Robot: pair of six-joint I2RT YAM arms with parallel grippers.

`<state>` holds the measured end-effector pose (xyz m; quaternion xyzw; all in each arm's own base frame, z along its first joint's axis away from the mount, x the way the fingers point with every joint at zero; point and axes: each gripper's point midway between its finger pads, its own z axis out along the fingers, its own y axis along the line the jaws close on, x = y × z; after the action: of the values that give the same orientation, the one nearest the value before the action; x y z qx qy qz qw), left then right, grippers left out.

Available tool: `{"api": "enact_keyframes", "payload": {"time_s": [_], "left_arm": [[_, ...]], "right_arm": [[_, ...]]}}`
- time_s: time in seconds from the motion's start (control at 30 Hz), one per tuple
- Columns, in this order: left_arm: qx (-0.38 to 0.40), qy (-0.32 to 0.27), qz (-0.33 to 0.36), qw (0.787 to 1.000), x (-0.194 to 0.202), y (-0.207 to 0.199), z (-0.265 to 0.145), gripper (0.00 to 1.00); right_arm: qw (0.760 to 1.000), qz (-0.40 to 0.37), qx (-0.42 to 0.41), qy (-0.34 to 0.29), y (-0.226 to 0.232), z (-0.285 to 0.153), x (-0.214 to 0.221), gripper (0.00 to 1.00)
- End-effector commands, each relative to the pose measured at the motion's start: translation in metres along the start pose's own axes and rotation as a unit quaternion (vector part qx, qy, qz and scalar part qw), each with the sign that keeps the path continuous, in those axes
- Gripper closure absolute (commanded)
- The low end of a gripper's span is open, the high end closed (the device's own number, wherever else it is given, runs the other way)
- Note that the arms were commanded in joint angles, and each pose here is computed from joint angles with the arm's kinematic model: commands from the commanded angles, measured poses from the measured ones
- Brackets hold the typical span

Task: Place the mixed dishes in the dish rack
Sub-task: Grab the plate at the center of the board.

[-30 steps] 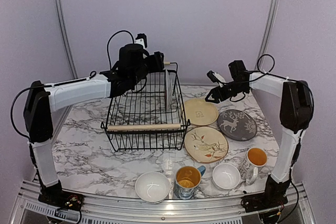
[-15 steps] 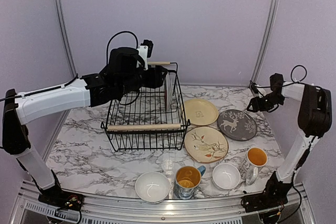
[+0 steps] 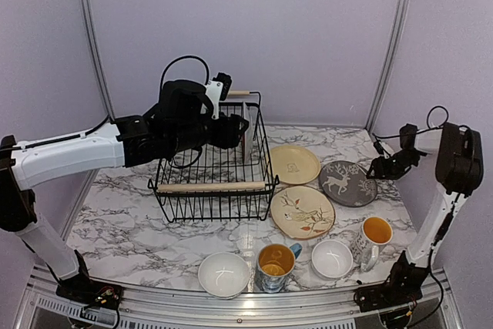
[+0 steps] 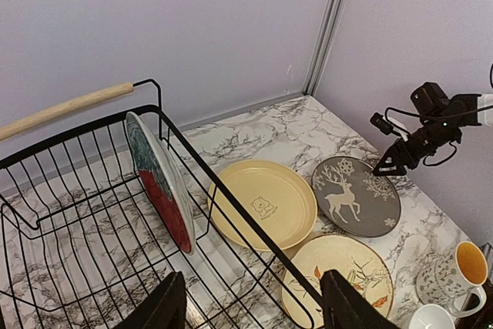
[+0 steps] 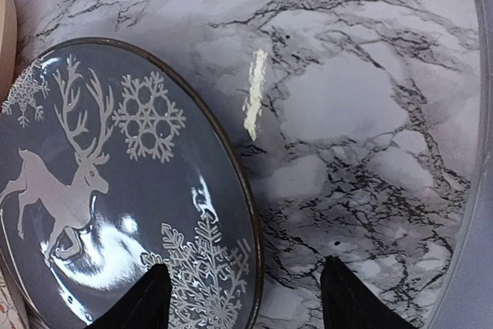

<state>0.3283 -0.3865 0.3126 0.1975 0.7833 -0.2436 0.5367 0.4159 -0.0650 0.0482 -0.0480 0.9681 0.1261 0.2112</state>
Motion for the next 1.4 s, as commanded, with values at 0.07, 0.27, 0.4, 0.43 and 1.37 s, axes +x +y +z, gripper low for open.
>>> {"api": "enact_keyframes", "payload": {"time_s": [0.07,0.27,0.4,0.43,1.37], "left_arm": [[-0.001,0.001,0.004,1.0,-0.004,-0.004,-0.017,0.38],[-0.004,0.002,-0.004,1.0,-0.002,-0.004,-0.018,0.39],[-0.003,0.002,-0.005,1.0,0.0,-0.005,-0.016,0.39],[-0.003,0.001,-0.005,1.0,-0.001,-0.006,-0.016,0.39],[0.162,-0.012,0.214,0.963,0.016,-0.142,0.054,0.39]], "right_arm": [[0.999,0.032,-0.021,0.021,0.001,0.02,0.011,0.35],[0.997,0.052,-0.055,0.03,0.006,0.037,0.014,0.36],[0.995,0.062,-0.077,0.034,0.011,0.042,0.014,0.44],[0.994,0.064,-0.085,0.035,0.013,0.043,0.015,0.46],[0.966,0.129,-0.219,-0.043,0.061,-0.053,-0.016,1.0]]}}
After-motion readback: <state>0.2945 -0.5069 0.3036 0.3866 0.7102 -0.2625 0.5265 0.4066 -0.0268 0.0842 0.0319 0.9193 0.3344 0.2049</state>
